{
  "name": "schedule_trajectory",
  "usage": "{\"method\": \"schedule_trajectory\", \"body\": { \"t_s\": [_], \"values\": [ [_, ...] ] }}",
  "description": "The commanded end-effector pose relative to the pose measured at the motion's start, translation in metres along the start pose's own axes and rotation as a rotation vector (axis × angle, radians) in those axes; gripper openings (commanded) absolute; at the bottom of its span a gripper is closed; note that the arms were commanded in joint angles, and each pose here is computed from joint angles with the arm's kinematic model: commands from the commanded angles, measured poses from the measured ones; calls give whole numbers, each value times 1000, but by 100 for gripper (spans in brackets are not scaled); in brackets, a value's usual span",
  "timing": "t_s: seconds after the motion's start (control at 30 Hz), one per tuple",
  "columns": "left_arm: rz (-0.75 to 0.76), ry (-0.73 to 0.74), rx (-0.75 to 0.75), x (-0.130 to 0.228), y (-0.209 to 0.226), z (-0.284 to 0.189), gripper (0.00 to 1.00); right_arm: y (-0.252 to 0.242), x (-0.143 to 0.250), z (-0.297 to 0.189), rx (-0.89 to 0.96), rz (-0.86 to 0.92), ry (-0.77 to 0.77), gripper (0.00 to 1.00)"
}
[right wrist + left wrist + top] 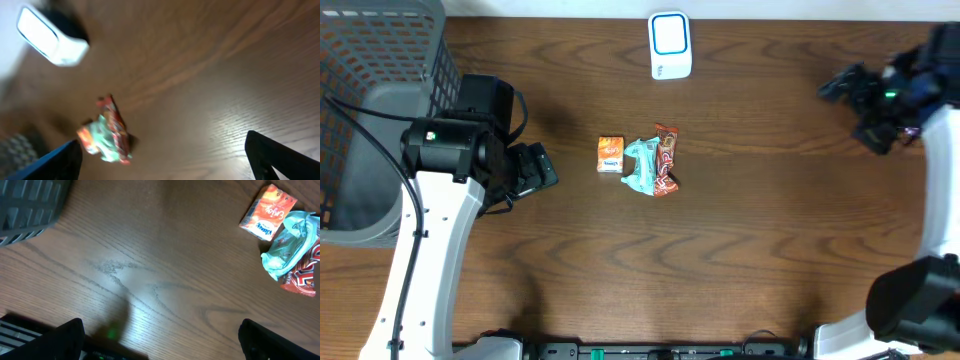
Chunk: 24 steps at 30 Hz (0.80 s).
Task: Scan the item barcode
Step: 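Swing the right gripper back toward the snack row, then lower the right gripper onto the red chocolate bar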
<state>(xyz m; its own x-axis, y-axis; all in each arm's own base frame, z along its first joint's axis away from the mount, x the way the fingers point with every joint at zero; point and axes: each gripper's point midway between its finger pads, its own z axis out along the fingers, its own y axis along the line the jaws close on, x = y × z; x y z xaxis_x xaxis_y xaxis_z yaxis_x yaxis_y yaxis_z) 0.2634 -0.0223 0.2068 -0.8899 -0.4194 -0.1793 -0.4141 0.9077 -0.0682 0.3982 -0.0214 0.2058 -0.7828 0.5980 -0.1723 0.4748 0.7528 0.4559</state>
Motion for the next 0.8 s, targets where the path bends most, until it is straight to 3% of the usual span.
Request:
{"method": "schedule_trajectory", "body": {
  "t_s": [0.0,0.33,0.77],
  "values": [
    [0,0,-8,-1,2,0,98,6,21,29,85,-106,61,99],
    [0,0,-8,-1,2,0,98,56,54,67,46,-263,117,99],
    [-1,0,-8,-1,1,0,98,87,95,88,50,-394,150,99]
  ]
}}
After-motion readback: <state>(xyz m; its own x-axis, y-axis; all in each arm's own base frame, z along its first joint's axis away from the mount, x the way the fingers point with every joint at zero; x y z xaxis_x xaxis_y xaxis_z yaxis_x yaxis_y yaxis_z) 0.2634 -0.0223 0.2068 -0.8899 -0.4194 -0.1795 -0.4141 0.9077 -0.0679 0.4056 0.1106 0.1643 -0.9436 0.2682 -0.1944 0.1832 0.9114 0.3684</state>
